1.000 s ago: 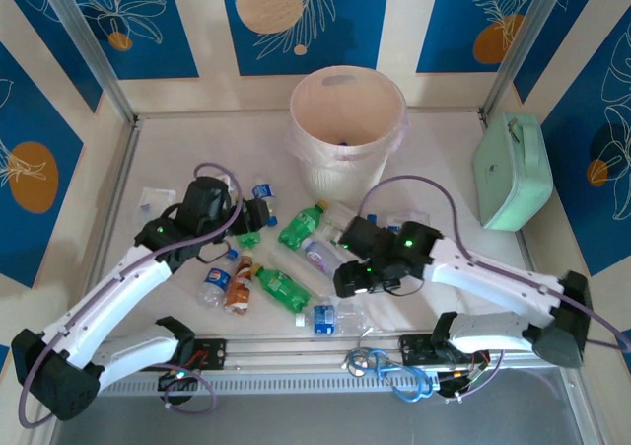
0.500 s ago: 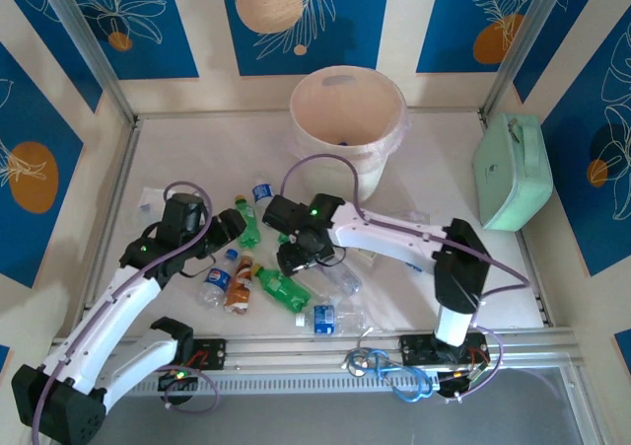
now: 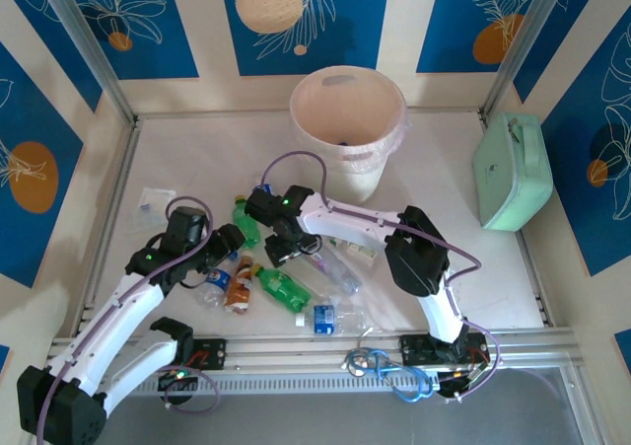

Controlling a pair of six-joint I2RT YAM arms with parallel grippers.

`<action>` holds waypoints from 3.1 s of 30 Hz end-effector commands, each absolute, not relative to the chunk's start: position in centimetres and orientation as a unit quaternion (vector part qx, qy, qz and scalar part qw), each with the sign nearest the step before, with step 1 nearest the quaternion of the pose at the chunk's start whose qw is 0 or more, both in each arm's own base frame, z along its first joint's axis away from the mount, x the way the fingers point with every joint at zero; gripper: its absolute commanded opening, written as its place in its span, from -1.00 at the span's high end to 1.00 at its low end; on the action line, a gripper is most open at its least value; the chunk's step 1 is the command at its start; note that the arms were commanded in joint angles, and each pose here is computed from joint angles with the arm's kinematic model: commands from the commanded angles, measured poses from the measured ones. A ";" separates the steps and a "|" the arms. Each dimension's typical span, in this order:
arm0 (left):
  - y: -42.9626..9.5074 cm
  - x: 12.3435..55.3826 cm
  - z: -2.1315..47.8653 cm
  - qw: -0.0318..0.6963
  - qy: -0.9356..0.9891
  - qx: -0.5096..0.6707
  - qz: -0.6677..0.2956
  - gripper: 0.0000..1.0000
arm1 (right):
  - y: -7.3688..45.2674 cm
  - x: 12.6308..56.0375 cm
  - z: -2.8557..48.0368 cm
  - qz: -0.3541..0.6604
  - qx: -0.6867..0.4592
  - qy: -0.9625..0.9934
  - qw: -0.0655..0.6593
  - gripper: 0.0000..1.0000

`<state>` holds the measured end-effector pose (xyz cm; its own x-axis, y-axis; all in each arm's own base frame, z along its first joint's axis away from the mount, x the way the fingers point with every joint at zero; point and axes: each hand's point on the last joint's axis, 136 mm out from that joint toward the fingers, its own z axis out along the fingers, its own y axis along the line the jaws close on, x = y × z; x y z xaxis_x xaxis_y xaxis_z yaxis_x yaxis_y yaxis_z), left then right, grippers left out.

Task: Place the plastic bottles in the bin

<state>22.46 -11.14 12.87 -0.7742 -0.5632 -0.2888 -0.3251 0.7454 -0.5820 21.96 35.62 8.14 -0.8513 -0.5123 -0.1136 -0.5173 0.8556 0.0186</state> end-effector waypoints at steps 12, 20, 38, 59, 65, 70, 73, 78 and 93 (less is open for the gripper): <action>-11.4 22.9 12.9 0.231 0.897 -0.254 -0.278 -0.47 | 36.2 22.0 6.2 0.005 -0.287 0.957 0.031 -0.30; -11.3 22.8 12.5 0.230 0.897 -0.257 -0.278 -0.47 | 36.7 22.1 6.2 0.013 -0.288 0.957 0.033 -0.42; -11.5 23.1 12.9 0.230 0.893 -0.258 -0.289 -0.47 | 38.0 22.7 5.3 0.035 -0.290 0.956 0.021 -0.60; -11.7 23.6 13.8 0.237 0.890 -0.256 -0.295 -0.47 | 38.7 24.0 6.7 0.034 -0.301 0.952 0.053 -0.04; -11.6 24.2 15.4 0.256 0.885 -0.248 -0.299 -0.48 | 38.8 24.9 11.4 0.038 -0.300 0.947 0.110 0.05; -12.1 25.1 18.1 0.292 0.870 -0.230 -0.324 -0.48 | 38.4 25.9 16.6 0.053 -0.278 0.944 0.172 0.11; -12.8 25.7 20.6 0.323 0.847 -0.218 -0.362 -0.50 | 38.3 26.2 20.5 0.086 -0.255 0.939 0.213 0.14; -15.5 26.5 24.7 0.353 0.791 -0.173 -0.469 -0.50 | 37.0 26.4 27.6 0.161 -0.183 0.929 0.279 0.18; -25.1 21.4 37.7 0.321 0.593 0.092 -0.733 -0.70 | 28.1 24.1 39.0 0.495 -0.006 0.812 0.308 0.15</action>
<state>24.56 -23.33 33.49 -0.7858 -0.4495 -0.4248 0.4415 0.0731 -0.8943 25.18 26.75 36.02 -0.7850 0.2537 -0.5652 -0.2692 0.6820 0.6800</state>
